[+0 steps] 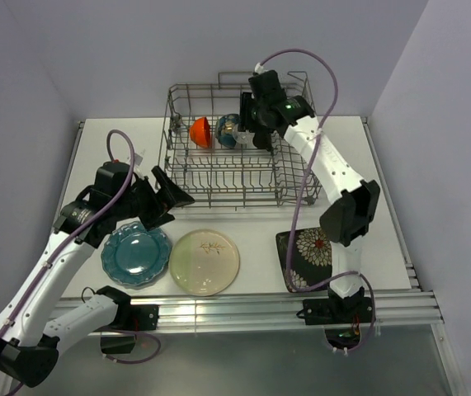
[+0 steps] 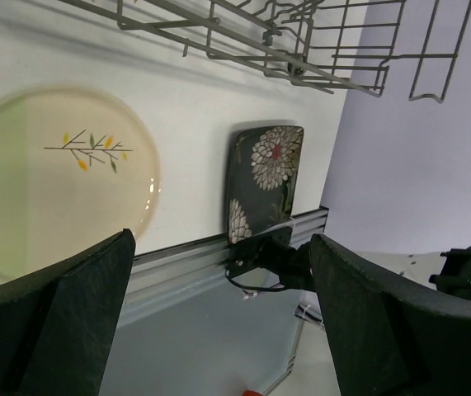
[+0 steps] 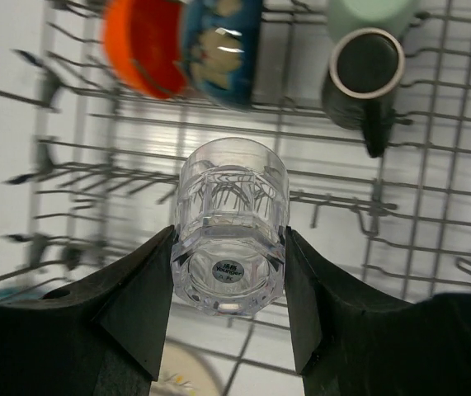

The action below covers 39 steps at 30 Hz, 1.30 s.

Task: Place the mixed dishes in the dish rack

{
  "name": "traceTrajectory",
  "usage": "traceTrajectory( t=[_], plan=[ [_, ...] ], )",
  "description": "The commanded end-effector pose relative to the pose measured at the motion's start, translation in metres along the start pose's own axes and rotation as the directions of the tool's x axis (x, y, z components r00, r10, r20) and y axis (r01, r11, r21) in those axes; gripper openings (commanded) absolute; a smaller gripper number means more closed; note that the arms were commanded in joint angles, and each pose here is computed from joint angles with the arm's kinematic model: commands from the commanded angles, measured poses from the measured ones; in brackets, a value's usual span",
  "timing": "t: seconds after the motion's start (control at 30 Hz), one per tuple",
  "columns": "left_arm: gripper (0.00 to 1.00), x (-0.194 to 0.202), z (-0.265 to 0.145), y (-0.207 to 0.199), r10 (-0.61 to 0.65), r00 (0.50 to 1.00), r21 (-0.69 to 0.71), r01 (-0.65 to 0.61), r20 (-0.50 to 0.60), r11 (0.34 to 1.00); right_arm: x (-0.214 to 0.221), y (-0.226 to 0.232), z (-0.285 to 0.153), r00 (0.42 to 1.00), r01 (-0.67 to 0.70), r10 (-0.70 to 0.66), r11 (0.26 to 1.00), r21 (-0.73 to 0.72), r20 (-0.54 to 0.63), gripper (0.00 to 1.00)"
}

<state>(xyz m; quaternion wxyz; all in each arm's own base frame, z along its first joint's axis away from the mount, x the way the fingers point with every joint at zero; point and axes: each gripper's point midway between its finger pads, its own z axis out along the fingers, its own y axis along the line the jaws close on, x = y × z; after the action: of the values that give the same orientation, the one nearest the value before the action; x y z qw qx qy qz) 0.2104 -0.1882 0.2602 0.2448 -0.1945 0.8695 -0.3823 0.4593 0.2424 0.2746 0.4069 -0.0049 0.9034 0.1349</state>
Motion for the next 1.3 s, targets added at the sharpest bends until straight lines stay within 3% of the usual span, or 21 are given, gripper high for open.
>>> traceTrajectory(
  t=[0.0, 0.57, 0.8, 1.27],
  plan=[
    [0.93, -0.004, -0.012, -0.001, 0.054, 0.998, 0.008, -0.054, 0.043, 0.999, -0.013, -0.025, 0.001, 0.995, 0.086, -0.092, 0.987, 0.136, 0.035, 0.00],
    [0.92, 0.003, -0.008, 0.011, 0.018, 0.999, -0.021, -0.017, 0.031, 1.000, -0.012, -0.040, 0.068, 0.981, 0.180, -0.191, 0.961, 0.209, 0.034, 0.00],
    [0.92, 0.005, -0.007, 0.018, 0.009, 1.000, -0.038, -0.008, 0.029, 0.999, -0.033, -0.041, 0.077, 0.978, 0.158, -0.183, 0.965, 0.211, 0.102, 0.00],
    [0.93, 0.006, -0.006, 0.023, 0.023, 1.000, -0.069, -0.022, 0.017, 0.997, -0.020, -0.049, 0.115, 0.982, 0.161, -0.179, 0.964, 0.213, 0.065, 0.00]
  ],
)
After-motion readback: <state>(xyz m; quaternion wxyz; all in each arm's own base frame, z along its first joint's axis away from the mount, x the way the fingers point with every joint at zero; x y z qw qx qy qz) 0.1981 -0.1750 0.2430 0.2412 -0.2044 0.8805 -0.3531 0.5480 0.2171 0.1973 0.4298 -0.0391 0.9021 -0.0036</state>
